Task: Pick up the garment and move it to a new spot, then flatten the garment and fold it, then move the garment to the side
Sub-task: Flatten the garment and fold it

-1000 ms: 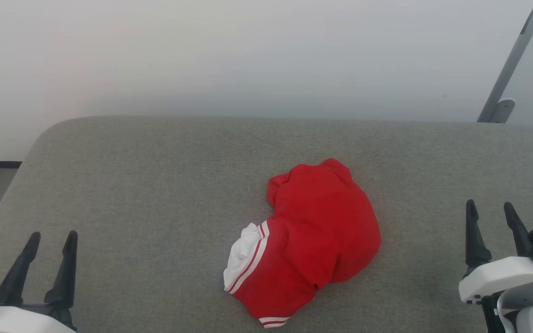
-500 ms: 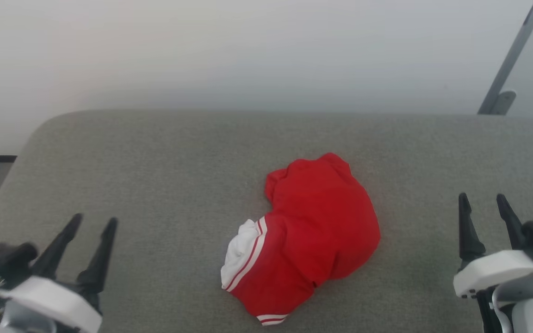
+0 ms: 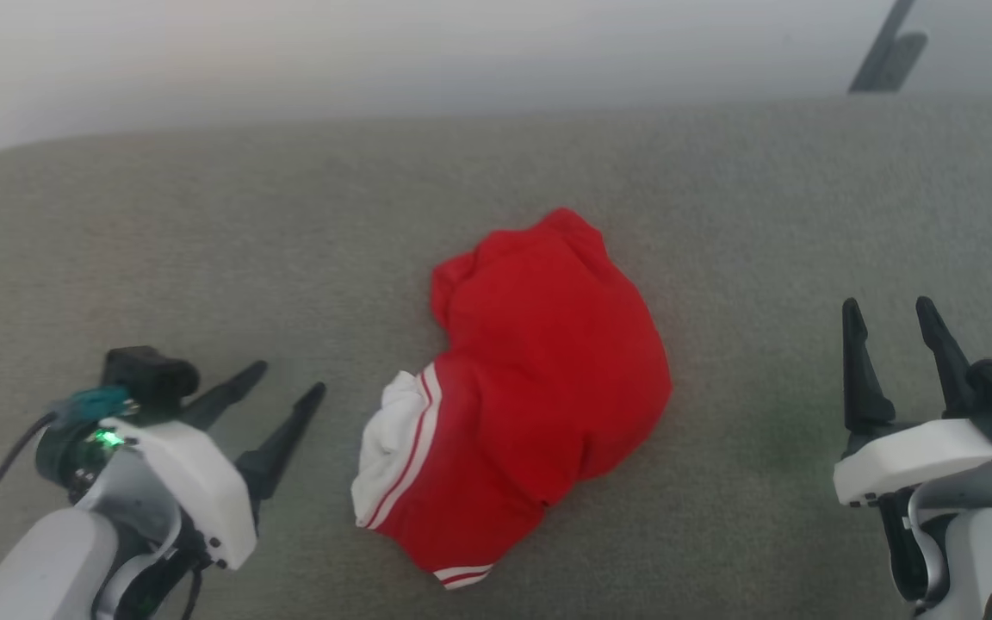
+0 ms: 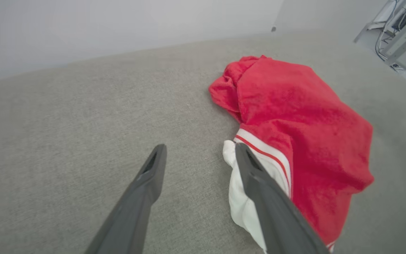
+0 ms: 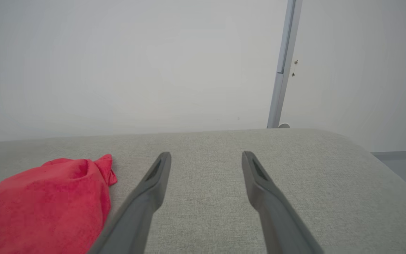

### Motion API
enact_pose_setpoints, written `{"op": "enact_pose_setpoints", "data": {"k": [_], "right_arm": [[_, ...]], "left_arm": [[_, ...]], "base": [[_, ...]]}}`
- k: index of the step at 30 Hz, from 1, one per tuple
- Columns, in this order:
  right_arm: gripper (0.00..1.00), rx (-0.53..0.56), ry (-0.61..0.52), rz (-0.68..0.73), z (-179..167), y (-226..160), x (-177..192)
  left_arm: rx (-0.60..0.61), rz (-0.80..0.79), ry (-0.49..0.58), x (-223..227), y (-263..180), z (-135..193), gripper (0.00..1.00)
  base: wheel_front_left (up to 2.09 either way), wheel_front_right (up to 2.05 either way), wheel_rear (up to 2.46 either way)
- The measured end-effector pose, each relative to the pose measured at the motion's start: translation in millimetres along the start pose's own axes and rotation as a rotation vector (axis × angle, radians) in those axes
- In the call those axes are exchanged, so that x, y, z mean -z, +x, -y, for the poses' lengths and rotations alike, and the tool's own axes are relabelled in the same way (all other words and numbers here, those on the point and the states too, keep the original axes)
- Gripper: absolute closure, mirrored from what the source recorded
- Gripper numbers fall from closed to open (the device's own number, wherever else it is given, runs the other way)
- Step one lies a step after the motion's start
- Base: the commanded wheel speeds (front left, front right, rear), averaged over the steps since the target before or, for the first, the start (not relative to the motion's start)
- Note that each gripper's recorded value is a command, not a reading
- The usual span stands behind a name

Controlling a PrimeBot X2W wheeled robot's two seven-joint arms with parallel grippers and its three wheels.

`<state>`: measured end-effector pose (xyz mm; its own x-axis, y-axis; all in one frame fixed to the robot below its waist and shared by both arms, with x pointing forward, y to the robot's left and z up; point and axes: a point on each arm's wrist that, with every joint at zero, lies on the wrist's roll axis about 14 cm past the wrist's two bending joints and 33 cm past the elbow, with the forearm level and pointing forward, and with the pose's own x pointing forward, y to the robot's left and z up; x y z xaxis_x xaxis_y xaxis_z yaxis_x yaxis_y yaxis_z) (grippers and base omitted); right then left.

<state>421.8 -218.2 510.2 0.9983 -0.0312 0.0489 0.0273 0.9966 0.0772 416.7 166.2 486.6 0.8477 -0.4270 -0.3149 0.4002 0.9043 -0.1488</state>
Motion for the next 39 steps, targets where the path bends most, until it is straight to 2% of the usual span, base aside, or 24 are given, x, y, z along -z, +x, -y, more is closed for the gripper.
{"op": "enact_pose_setpoints", "data": {"k": [8,17,18,19,20,29,34,39], "right_arm": [[0.0,0.051,-0.006,-0.042,16.8,1.3,20.6],[0.0,0.058,-0.006,-0.044,18.2,4.5,23.7],[0.0,0.057,-0.006,-0.044,17.7,5.0,23.8],[0.0,0.055,-0.006,-0.046,17.0,5.4,24.4],[0.0,0.054,-0.007,-0.046,16.6,5.7,24.7],[0.0,0.049,-0.006,-0.039,13.9,8.2,22.8],[0.0,0.05,-0.008,-0.025,13.9,7.9,17.9],[0.0,0.037,0.0,-0.021,7.9,8.7,16.8]], "left_arm": [[0.112,-0.242,-0.01,47.7,38.3,26.2,0.0],[0.103,-0.425,0.02,85.9,44.4,25.1,0.0],[0.103,-0.433,0.019,88.0,45.2,25.7,0.25],[0.104,-0.435,0.004,88.9,46.5,27.3,0.66],[0.108,-0.438,0.0,89.9,47.7,29.1,1.0],[0.107,-0.414,-0.011,82.0,48.4,28.9,1.0],[0.029,-0.345,0.01,59.3,37.4,3.2,1.0],[-0.107,-0.293,0.01,42.1,13.1,-37.1,1.0]], "base": [[0.0,0.0,0.0],[0.0,0.0,0.0],[0.0,0.0,0.0],[0.0,0.0,0.0],[0.0,0.0,0.0],[0.0,0.0,0.0],[0.0,0.0,0.0],[0.0,0.0,0.0]]}}
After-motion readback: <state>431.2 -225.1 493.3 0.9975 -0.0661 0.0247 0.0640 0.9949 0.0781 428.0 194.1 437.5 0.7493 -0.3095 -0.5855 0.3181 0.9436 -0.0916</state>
